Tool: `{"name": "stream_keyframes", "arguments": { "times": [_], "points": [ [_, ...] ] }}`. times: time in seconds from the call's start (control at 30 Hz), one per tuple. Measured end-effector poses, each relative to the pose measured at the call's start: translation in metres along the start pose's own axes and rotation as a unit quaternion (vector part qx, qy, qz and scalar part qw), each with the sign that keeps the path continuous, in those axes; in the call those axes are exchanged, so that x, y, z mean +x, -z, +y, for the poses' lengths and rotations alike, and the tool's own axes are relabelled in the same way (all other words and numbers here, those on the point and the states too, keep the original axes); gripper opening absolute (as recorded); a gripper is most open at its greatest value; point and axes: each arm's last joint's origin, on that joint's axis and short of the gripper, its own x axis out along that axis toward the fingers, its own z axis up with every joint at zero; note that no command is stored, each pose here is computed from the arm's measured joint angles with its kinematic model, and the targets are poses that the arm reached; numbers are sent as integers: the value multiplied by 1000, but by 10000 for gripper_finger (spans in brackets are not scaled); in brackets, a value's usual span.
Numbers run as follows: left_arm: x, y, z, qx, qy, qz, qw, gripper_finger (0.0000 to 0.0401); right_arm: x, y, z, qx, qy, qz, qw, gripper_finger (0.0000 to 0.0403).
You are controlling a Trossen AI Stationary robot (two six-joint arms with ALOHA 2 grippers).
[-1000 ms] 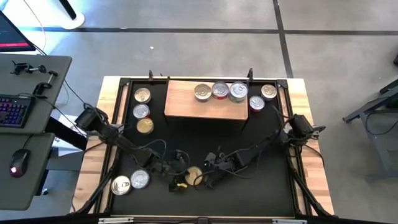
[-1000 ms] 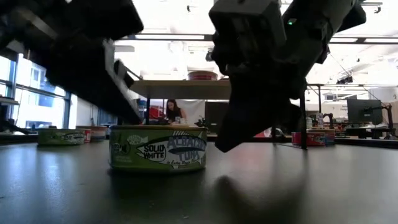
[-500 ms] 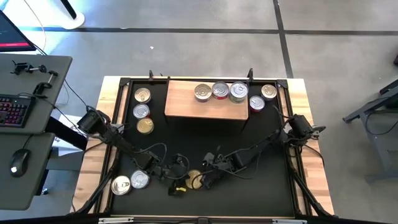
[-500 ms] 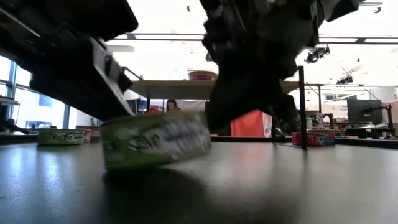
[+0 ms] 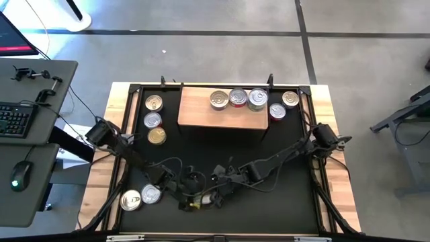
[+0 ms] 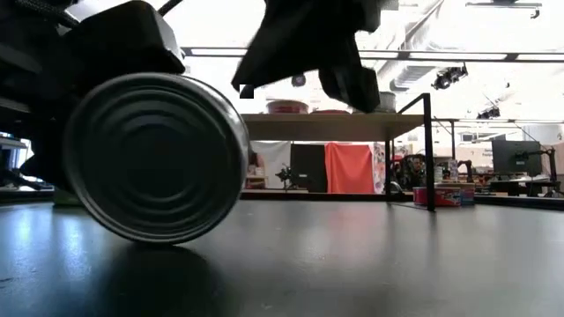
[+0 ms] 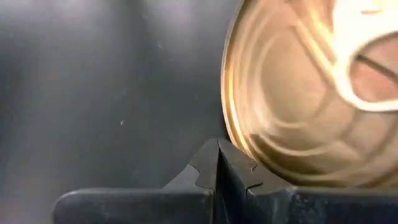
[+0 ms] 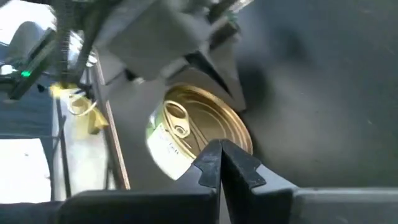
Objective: Stack canned seafood by type on shelf
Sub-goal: Put the green tuna can on the shelf
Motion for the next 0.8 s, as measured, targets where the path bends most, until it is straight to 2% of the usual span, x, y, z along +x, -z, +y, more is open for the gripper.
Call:
{"name": "stream_keyframes", "arguments": {
  "times": [0.17, 0.33, 0.5, 0.63, 0.8],
  "points": [
    [-8, 4, 1, 12, -9, 33, 999, 0, -6, -7, 7, -44, 6, 7, 999, 0],
    [-30, 7, 11, 25, -40, 83, 995, 0, -20, -21, 25, -114, 3, 10, 993, 0],
    [-57, 2, 11, -15, -46, 75, 996, 0, -28, -26, 35, -126, -31, 42, 991, 0],
    [-70, -6, -9, -38, -8, 2, 999, 0, -15, 1, 29, -131, -60, 127, 981, 0],
    [-63, -6, -34, -32, 22, -62, 997, 0, 9, 46, 11, -103, -19, 192, 976, 0]
  ]
}}
